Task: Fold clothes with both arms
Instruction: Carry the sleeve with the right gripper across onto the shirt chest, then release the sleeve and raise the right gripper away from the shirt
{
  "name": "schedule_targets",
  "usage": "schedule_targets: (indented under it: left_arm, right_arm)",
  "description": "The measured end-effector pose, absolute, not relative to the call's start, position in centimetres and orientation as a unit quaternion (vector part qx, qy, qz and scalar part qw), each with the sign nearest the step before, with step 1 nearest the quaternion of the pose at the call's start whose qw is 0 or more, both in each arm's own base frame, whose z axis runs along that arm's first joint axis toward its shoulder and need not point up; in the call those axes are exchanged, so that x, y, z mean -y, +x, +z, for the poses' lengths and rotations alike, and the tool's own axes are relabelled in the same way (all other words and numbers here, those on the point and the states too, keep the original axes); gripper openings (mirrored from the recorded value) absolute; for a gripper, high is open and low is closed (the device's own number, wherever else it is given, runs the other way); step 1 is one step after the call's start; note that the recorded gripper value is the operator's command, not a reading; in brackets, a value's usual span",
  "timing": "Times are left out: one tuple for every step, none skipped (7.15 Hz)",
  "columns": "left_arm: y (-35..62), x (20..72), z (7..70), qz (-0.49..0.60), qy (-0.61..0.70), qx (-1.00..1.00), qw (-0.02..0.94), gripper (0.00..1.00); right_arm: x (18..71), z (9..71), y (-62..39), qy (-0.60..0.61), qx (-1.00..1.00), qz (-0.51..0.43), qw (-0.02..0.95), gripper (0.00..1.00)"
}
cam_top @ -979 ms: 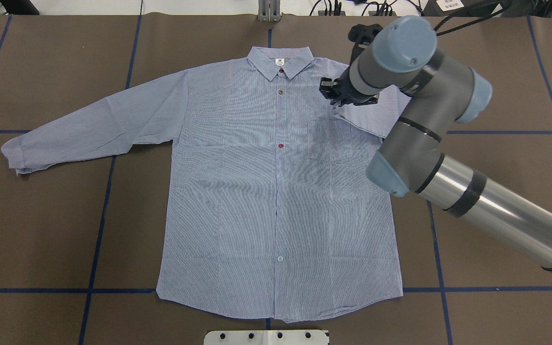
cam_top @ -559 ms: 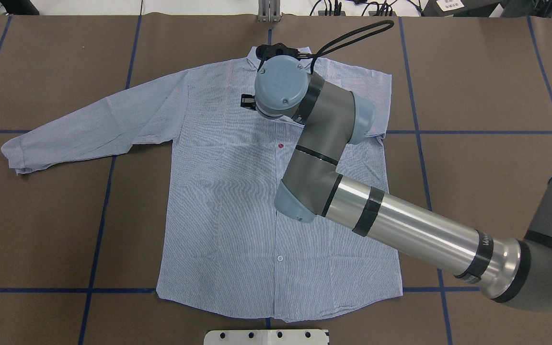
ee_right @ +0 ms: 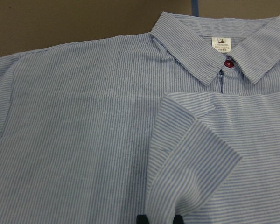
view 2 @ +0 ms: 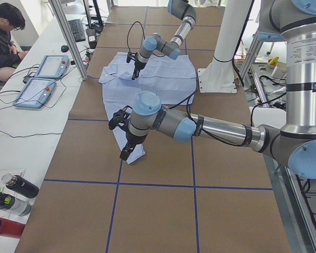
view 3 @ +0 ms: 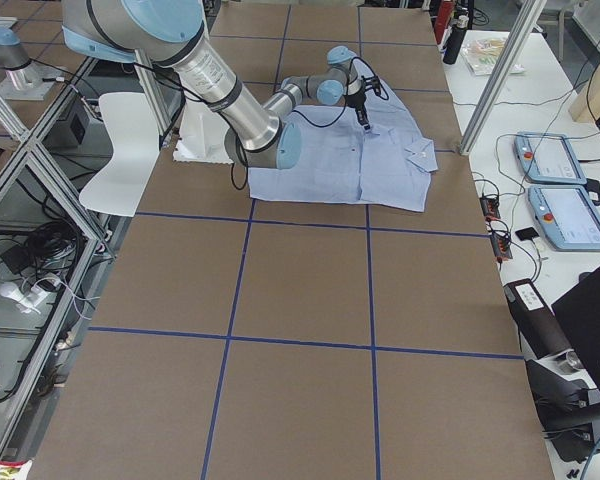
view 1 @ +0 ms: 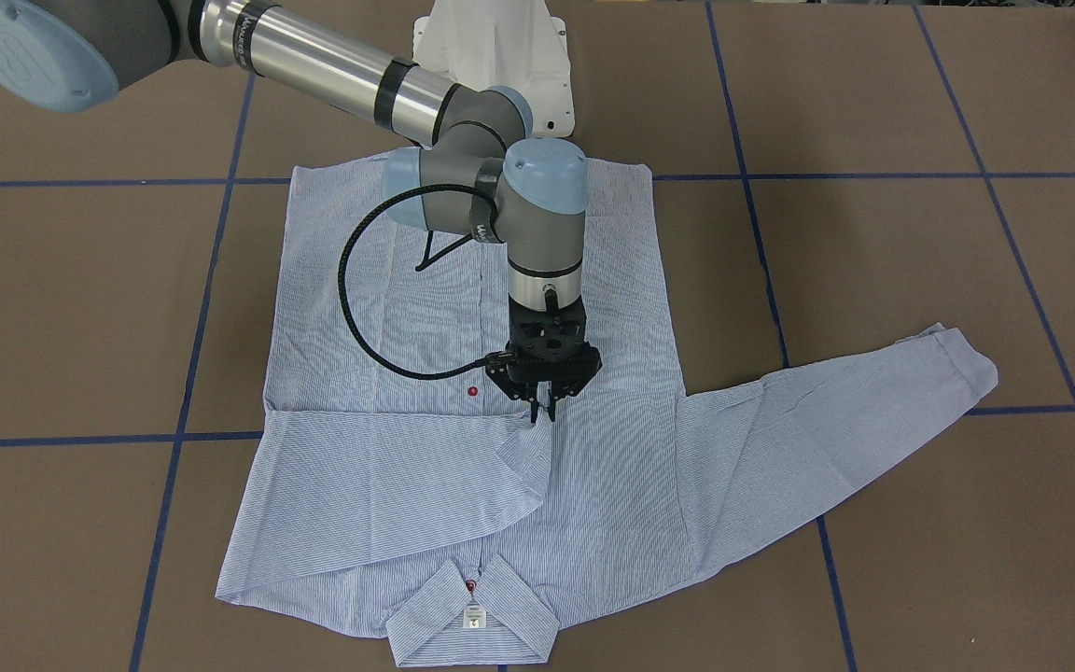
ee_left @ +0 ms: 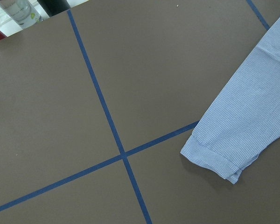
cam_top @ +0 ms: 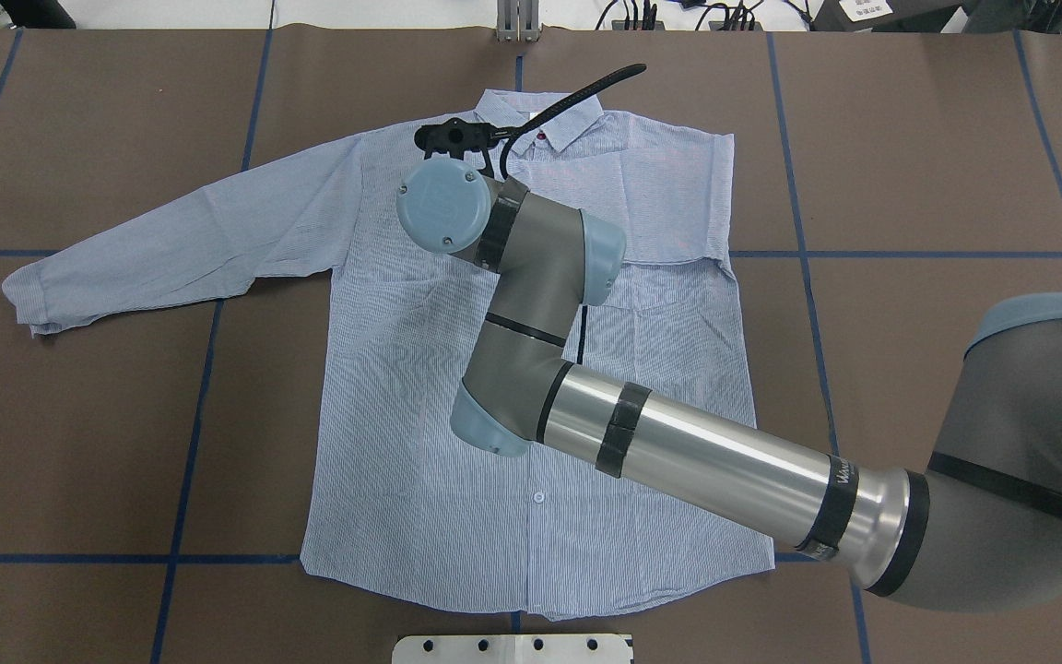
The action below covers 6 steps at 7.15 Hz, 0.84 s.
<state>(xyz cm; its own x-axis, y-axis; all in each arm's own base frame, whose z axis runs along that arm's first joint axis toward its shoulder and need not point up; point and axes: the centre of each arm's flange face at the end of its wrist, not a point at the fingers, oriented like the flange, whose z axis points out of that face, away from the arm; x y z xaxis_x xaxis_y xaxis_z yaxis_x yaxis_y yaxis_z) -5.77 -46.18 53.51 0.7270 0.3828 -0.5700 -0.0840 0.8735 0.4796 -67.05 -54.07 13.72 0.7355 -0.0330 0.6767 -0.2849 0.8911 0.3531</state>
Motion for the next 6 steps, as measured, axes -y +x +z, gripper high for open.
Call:
schedule_targets:
  left_arm:
    - [-5.8, 46.1, 53.5, 0.129, 0.216, -0.346, 0.904, 1.0]
    - [-5.8, 46.1, 53.6, 0.129, 0.215, -0.346, 0.904, 1.0]
    - [-5.8, 46.1, 53.6, 0.129, 0.215, -0.346, 0.904, 1.0]
    - [-5.8, 46.1, 53.6, 0.129, 0.215, -0.346, 0.904, 1.0]
    - [-5.7, 46.3, 53.7, 0.128, 0.213, -0.347, 0.904, 1.0]
    - [-5.6, 47.0, 54.0, 0.126, 0.21, -0.349, 0.905, 1.0]
  right_arm:
    - [54.6, 12.5, -67.9, 0.227, 0.35, 0.068, 0.906, 1.0]
    - [55.1, 11.1, -68.6, 0.228, 0.347, 0.068, 0.907, 1.0]
    - [55.3, 10.3, -69.0, 0.228, 0.346, 0.068, 0.908, 1.0]
    - [55.6, 10.1, -68.9, 0.226, 0.346, 0.067, 0.908, 1.0]
    - [56.5, 10.4, -68.3, 0.217, 0.348, 0.064, 0.91, 1.0]
    - [58.2, 11.0, -66.6, 0.195, 0.356, 0.058, 0.912, 1.0]
